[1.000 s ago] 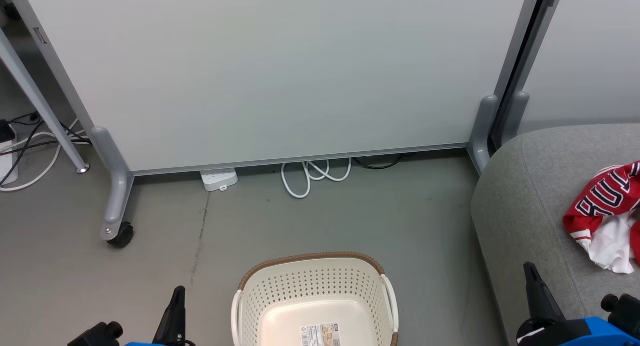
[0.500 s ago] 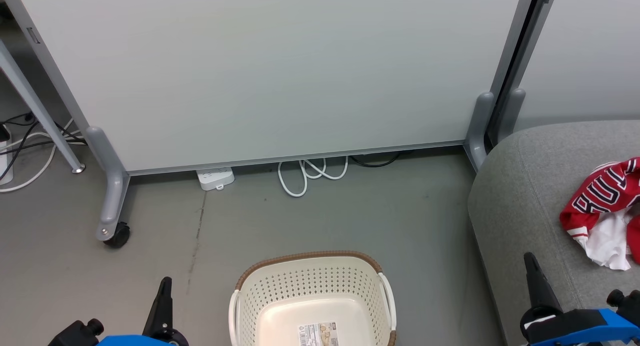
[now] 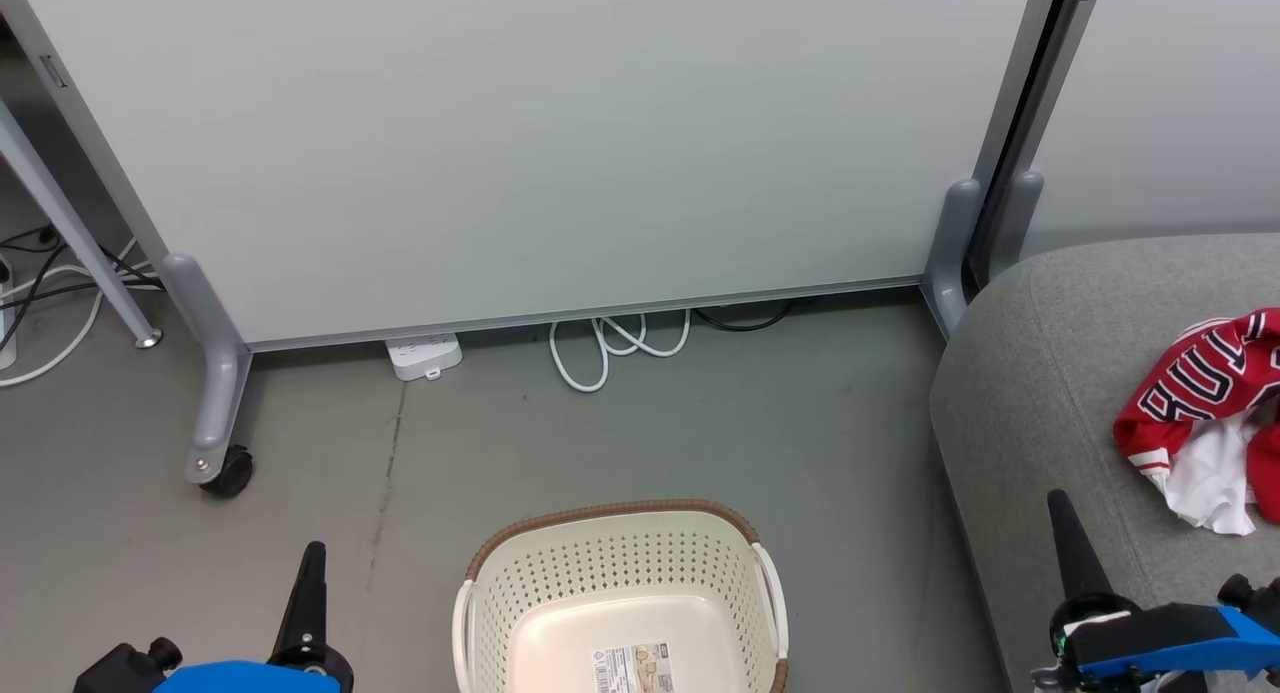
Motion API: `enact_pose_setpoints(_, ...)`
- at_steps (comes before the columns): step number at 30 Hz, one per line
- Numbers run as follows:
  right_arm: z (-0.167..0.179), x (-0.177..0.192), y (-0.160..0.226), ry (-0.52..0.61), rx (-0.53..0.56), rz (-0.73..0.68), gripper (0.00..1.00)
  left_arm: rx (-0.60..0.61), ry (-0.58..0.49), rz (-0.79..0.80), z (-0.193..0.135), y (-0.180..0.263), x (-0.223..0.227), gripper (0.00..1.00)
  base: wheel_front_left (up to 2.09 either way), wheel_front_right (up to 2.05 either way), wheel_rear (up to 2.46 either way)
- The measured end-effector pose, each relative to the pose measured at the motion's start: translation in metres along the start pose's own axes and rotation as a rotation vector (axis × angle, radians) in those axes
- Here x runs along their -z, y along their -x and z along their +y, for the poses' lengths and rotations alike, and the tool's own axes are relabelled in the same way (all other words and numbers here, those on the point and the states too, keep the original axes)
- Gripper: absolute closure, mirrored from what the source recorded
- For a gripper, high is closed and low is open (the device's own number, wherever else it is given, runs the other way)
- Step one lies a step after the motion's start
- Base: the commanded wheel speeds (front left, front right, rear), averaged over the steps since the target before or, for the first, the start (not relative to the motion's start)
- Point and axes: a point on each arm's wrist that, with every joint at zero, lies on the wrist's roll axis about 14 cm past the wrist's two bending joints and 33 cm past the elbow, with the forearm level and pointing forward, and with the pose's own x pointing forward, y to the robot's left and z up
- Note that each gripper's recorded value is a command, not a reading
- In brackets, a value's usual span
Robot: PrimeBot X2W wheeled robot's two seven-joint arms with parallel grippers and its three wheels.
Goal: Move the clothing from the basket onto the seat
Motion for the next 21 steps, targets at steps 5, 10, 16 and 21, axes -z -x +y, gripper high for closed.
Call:
enact_pose_setpoints(5, 0.002, -0.003, -0.002, -0.057, -0.008, -0.010, 1.00, 0.012, 0.049, -0.004, -0.004, -0.003, -0.003, 1.00, 0.00, 0.00, 0.00)
enact_pose_setpoints(10, 0.001, -0.003, -0.002, -0.111, -0.007, -0.012, 1.00, 0.016, 0.097, -0.009, -0.006, -0.004, -0.006, 1.00, 0.00, 0.00, 0.00)
enact_pose_setpoints(16, 0.004, -0.006, -0.005, -0.173, -0.018, -0.023, 1.00, 0.025, 0.151, -0.012, -0.009, -0.006, -0.009, 1.00, 0.00, 0.00, 0.00)
enact_pose_setpoints(21, 0.003, -0.007, -0.006, -0.222, -0.017, -0.026, 1.00, 0.032, 0.195, -0.012, -0.011, -0.008, -0.010, 1.00, 0.00, 0.00, 0.00)
